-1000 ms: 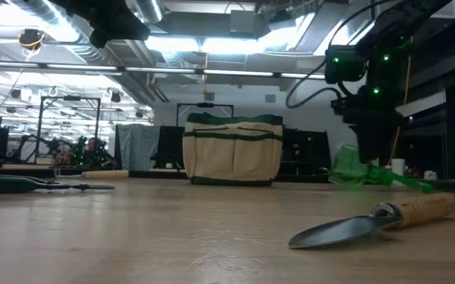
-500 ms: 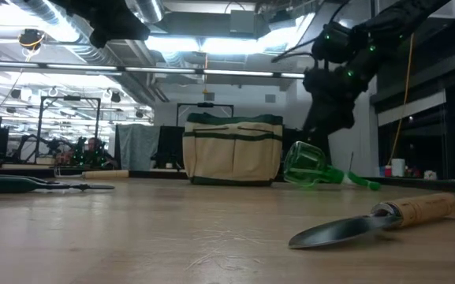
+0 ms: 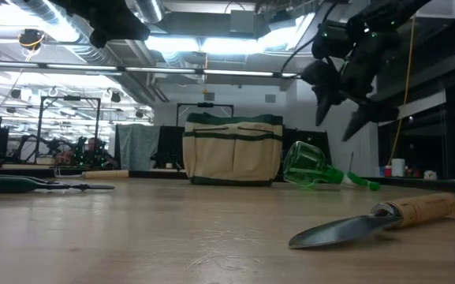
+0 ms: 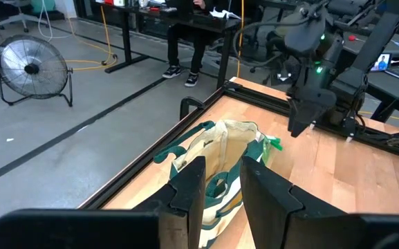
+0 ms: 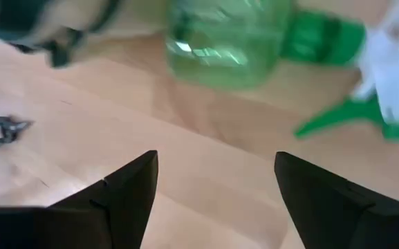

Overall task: Pick & Place Garden tools in Gardening bag
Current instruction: Put the green spray bottle into the gardening bag

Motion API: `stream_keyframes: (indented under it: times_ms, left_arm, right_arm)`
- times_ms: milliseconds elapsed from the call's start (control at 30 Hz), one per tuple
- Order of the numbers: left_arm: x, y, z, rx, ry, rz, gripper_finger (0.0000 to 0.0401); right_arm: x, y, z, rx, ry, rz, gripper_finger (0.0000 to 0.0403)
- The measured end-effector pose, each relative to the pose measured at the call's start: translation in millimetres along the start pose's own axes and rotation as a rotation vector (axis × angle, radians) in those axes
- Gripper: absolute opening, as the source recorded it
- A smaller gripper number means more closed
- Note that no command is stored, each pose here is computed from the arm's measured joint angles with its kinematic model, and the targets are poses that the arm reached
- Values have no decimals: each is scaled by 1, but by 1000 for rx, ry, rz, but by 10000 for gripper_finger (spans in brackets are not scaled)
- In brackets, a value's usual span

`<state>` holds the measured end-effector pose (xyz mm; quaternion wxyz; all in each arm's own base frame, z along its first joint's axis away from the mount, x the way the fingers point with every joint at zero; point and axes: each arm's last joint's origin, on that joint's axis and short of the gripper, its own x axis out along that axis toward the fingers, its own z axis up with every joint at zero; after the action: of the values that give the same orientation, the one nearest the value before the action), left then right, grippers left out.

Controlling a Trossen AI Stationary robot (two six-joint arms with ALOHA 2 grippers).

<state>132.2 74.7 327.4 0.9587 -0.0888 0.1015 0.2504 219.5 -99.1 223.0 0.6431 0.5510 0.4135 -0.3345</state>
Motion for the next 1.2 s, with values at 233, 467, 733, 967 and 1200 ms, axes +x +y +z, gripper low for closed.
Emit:
stream_keyframes:
  times_ms: [233,467,733,967,1200]
  left_arm:
    - [0,0,0,0,0,0,86]
    - [0,0,0,0,1,0,86]
    - [0,0,0,0,0,0,86]
    - [0,0,0,0,0,0,86]
    - [0,0,0,0,0,0,86]
  right_arm:
    - [2,-12,-7,96,51,-112,287]
    - [24,-35,-11,121,27,-161,253]
    - [35,-46,-5,227,-68,-129,228]
    - [42,-53,-7,296,-78,-154,227]
    - [59,-67,-7,311,-97,-210,227]
